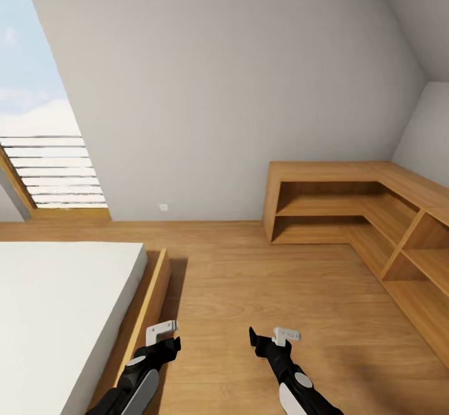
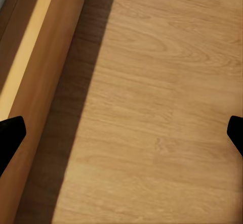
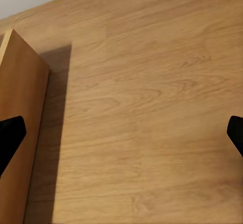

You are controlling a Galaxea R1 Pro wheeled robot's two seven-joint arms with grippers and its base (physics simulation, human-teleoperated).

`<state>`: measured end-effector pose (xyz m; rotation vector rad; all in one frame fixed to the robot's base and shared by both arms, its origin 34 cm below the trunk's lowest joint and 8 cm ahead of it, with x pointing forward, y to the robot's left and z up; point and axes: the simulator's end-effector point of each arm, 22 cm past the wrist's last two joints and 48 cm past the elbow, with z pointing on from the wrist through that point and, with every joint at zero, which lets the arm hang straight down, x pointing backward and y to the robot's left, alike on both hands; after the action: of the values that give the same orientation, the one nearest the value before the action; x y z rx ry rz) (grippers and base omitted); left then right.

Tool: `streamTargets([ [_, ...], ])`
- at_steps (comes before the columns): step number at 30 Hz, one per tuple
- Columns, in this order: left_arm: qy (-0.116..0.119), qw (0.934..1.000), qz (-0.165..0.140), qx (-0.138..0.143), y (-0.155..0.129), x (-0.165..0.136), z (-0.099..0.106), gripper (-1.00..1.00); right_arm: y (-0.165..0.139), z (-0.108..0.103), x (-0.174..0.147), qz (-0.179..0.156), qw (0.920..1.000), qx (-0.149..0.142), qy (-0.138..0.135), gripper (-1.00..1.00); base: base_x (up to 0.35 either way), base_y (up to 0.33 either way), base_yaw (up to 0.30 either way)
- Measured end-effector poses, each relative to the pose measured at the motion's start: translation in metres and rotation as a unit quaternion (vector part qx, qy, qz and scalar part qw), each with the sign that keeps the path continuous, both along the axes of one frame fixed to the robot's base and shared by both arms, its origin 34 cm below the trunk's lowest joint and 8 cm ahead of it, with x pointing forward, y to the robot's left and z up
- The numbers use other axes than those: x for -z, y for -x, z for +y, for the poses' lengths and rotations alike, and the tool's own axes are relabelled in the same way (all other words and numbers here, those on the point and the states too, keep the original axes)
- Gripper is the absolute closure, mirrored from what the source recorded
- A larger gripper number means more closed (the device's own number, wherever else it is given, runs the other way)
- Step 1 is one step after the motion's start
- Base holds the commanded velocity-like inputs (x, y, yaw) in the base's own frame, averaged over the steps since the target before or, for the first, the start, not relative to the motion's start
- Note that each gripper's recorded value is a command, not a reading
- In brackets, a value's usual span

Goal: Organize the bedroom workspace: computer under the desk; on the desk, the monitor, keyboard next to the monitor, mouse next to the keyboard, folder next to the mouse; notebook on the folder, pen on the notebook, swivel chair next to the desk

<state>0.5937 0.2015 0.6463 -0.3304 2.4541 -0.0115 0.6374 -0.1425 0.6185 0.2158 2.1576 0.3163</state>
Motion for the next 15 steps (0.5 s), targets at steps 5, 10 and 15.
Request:
streamTargets([
  [5, 0.0, 1.0, 0.0, 0.0, 0.0, 0.0, 0.0, -1.0, 0.0, 0.0, 0.0, 0.0, 1.0, 0.0, 0.0, -1.0, 0.322, 0.001, 0.0],
  [10, 0.0, 1.0, 0.001, 0.0, 0.001, 0.001, 0.0, -1.0, 0.0, -0.001, 0.0, -0.001, 1.0, 0.001, 0.0, -1.0, 0.322, 0.0, 0.0],
  [15, -0.014, 0.9992, 0.036, -0.002, 0.02, 0.027, 0.009, -1.0, -0.004, -0.007, -0.005, -0.018, 0.9998, 0.008, 0.004, -1.0, 0.322, 0.0, 0.0],
])
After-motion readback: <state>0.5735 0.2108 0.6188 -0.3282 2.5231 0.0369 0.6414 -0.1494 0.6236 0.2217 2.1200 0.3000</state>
